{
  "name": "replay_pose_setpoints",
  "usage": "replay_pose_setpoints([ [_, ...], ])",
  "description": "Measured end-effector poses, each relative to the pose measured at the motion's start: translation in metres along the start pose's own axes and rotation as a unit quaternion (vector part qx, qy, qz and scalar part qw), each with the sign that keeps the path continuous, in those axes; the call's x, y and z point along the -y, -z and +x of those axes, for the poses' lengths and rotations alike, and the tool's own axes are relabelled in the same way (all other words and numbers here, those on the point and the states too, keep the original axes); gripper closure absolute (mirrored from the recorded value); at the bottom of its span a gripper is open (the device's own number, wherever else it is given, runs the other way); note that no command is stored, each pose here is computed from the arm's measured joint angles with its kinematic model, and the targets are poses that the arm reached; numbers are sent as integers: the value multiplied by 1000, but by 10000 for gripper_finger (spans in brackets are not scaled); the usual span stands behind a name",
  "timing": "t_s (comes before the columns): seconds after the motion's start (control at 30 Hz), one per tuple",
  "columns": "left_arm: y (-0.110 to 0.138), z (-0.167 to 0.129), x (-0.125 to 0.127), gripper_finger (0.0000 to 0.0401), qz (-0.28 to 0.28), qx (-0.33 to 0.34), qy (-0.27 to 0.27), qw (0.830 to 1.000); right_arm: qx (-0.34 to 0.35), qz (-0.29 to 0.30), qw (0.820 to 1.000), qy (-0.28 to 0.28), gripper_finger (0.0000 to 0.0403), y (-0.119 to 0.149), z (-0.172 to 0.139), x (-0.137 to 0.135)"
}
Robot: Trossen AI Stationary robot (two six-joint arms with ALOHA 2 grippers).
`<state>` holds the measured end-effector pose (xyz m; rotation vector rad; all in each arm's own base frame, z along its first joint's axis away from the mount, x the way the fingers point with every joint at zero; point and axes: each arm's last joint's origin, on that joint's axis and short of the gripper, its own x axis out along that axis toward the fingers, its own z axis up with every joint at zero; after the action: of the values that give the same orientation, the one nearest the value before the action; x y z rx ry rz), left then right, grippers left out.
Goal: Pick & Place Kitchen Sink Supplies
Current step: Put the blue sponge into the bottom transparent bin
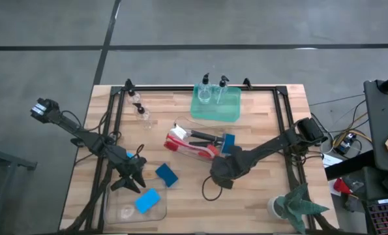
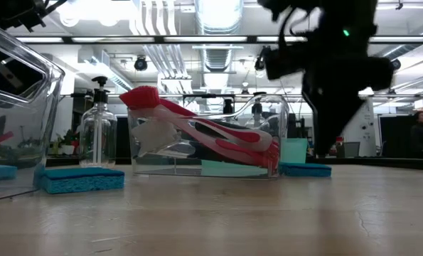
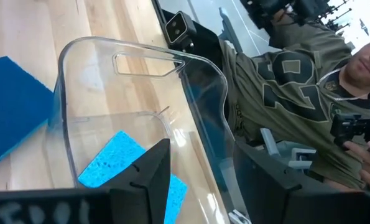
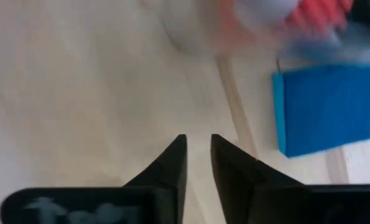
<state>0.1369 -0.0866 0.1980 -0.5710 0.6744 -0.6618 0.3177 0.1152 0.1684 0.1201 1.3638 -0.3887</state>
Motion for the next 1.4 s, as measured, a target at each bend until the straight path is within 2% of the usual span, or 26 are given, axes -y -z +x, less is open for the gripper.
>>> replay_pose_setpoints([
  [0.1, 0, 0, 0, 236, 1, 2, 2, 1000, -21, -14, 1000, 12, 305, 10, 11, 4],
  [0.23, -1, 0, 1, 236, 2, 3, 3, 1000, -36, 28, 999, 26, 295, 17, 20, 11],
  [0.4, -1, 0, 1, 236, 2, 4, 3, 1000, -26, 15, 999, 45, 297, 19, 24, 13],
  [0.57, -1, 0, 1, 236, 4, 4, 3, 1000, -19, -14, 998, 55, 278, 18, 23, 13],
  [0.73, -1, 0, 0, 236, 5, 3, 3, 1000, -23, -10, 998, 50, 265, 18, 23, 13],
  [0.9, 0, 0, 0, 236, 7, 3, 2, 1000, -28, -15, 998, 47, 271, 23, 22, 9],
  [1.03, 0, 0, 0, 236, 7, 3, 2, 1000, -9, -50, 998, 45, 281, 26, 14, -2],
  [1.23, 0, 0, 0, 236, 7, 3, 2, 1000, 56, -108, 987, 104, 292, 37, 6, -15],
  [1.4, 0, 0, 0, 236, 7, 3, 2, 1000, 66, -124, 982, 122, 303, 40, 7, -15],
])
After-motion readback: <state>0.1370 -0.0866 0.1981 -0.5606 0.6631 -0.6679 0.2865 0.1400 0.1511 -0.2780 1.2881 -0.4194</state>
